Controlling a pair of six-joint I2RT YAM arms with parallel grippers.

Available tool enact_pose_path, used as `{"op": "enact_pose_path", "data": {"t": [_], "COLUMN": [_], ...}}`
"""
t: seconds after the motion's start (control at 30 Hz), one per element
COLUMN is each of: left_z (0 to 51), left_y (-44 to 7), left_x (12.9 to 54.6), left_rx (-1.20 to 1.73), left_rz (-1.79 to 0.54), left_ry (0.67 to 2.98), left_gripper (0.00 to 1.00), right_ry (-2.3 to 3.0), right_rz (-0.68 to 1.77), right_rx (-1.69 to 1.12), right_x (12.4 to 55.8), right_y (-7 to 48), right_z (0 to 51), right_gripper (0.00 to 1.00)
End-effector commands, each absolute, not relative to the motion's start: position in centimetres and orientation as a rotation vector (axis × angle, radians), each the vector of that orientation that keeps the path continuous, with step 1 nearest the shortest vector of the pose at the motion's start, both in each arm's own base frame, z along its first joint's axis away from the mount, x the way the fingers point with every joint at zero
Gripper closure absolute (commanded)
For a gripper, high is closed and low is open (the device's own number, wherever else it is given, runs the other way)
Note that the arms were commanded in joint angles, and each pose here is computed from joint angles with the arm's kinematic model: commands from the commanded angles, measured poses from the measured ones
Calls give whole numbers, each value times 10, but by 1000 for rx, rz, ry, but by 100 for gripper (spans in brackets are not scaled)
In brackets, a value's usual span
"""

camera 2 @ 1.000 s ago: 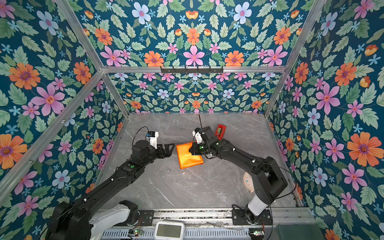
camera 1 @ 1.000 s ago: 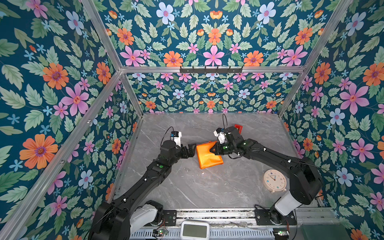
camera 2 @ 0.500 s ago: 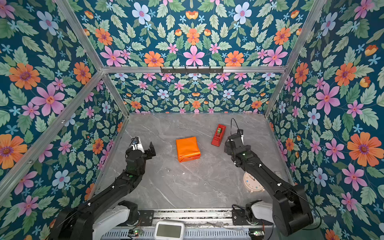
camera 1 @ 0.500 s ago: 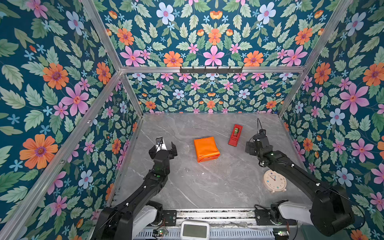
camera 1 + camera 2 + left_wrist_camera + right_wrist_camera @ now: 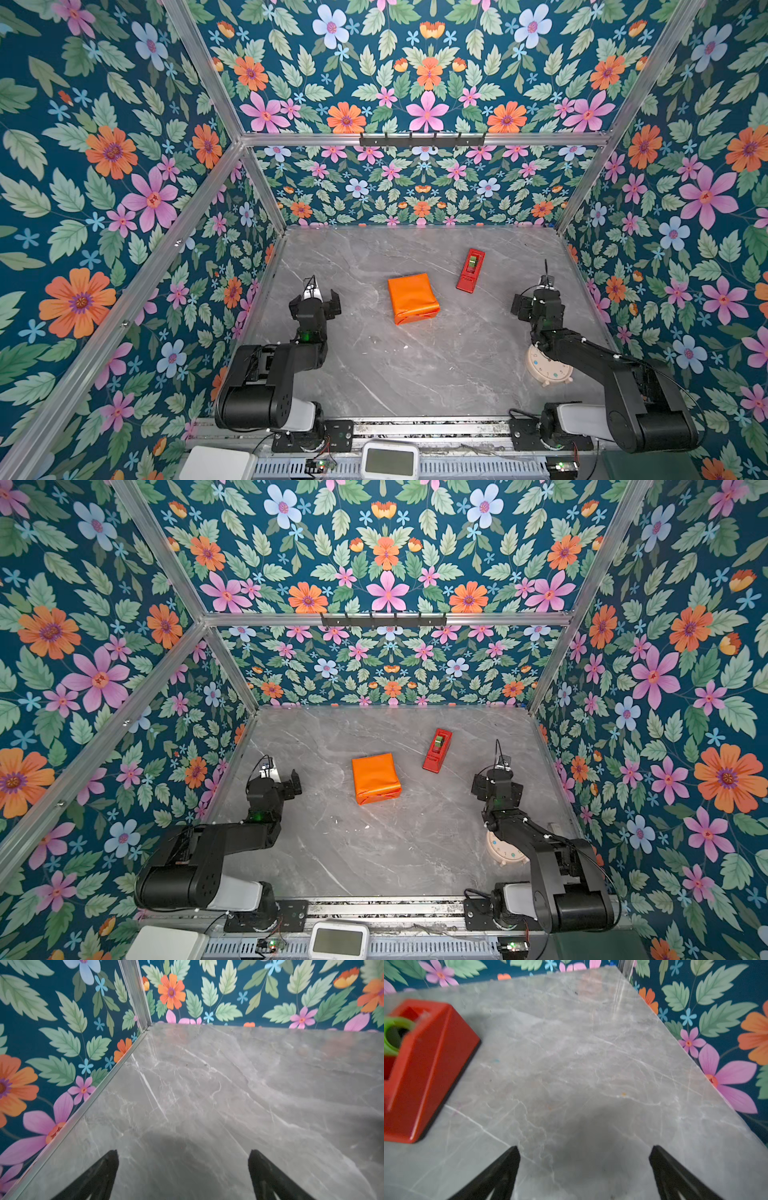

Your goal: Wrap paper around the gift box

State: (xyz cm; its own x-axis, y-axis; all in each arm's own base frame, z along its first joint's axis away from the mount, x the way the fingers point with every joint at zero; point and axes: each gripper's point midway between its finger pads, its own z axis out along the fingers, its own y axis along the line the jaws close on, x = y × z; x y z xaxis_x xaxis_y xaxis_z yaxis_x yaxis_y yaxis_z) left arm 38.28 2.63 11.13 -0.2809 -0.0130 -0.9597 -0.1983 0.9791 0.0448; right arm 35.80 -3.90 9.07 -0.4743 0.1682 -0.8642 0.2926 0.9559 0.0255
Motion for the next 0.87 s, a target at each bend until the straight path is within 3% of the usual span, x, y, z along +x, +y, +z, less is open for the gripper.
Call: {"op": "enact_pose_path", "data": {"t": [0.0,0.2,0.27,0.83], "left_z": [124,119,108,113], "left_y": [12,6,8,12], "left_x": [394,388,392,391], "left_rx": [-84,-14,-24,-47], "left_rz": [74,26,32,75], "left_ry": [1804,1690,1780,1737], "left_gripper": [0,0,0,0], "right_ry": [1949,1900,1920,1913], "right_rz": [23,87,87,84], "right_rx": [193,149,149,147], "right_x": [374,376,375,375], "right_y": [-21,-19,-19,-19], "right_z": [115,99,96,97], "right_gripper": [1,1,1,1]}}
